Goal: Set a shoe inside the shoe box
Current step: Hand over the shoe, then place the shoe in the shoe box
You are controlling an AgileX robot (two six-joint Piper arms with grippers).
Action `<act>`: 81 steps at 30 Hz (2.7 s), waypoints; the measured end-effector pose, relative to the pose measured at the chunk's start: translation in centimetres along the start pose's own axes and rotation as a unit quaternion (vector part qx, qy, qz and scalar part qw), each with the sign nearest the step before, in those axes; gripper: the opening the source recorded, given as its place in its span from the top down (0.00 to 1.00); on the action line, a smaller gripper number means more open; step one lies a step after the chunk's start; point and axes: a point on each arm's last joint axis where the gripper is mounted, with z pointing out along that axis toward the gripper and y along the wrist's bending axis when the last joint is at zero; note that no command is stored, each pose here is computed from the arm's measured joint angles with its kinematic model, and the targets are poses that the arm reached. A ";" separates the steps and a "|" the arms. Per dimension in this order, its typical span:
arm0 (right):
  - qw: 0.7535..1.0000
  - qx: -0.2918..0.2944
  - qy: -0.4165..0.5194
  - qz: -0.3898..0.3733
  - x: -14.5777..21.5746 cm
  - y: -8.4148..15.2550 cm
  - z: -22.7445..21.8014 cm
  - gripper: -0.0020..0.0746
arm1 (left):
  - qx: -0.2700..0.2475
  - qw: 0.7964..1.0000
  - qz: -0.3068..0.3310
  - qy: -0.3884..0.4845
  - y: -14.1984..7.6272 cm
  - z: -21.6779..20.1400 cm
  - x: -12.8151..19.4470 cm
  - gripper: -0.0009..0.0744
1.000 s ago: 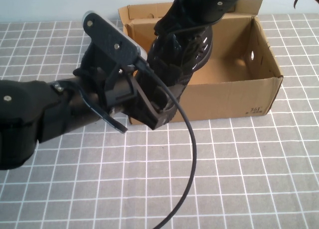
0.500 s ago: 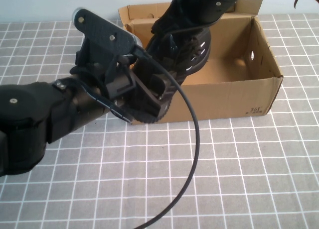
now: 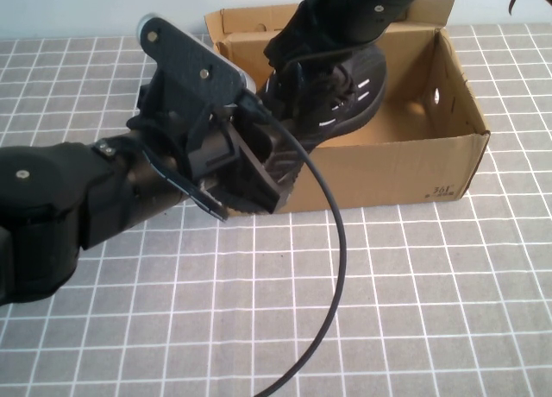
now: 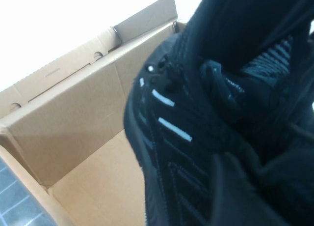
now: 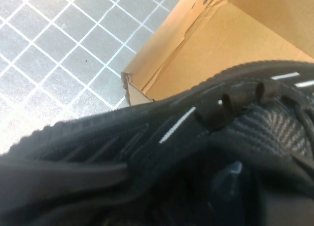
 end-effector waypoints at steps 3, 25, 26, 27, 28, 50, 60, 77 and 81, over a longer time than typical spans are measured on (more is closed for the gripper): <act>1.000 0.000 0.003 -0.001 0.0 0.0 0.0 0.98 | 0.000 1.000 0.001 0.001 0.0 0.0 0.0 0.78; 1.000 0.000 -0.003 -0.009 -0.1 0.0 0.0 0.75 | 0.009 0.999 0.012 0.031 -0.3 1.8 1.4 0.93; 1.000 0.000 -0.005 -0.009 -0.1 0.0 -0.1 0.72 | 0.009 0.999 0.014 0.031 -0.3 1.8 1.4 0.93; 1.000 0.000 -0.007 -0.010 -0.1 0.0 -0.2 0.68 | 0.010 0.999 0.017 0.031 -0.3 1.8 1.4 0.93; 1.000 0.002 -0.008 -0.010 -0.2 0.0 -0.2 0.65 | 0.010 0.999 0.020 0.031 -0.3 1.8 1.4 0.93; 0.991 0.080 -0.099 -0.027 0.3 -1.2 -9.6 0.98 | 0.028 0.995 0.073 -0.057 2.2 2.0 -4.2 0.93; 0.988 0.094 -0.119 -0.004 3.0 -1.4 -14.1 0.99 | 0.053 0.992 0.086 -0.069 5.5 5.6 -5.1 0.93; 0.977 0.150 -0.092 0.117 16.9 -2.5 -19.3 0.99 | 0.160 0.980 0.090 -0.072 12.0 15.0 -1.4 0.93; 0.972 0.145 -0.113 0.144 19.3 -2.4 -20.8 0.99 | 0.170 0.978 0.096 -0.075 12.5 16.7 -0.6 0.93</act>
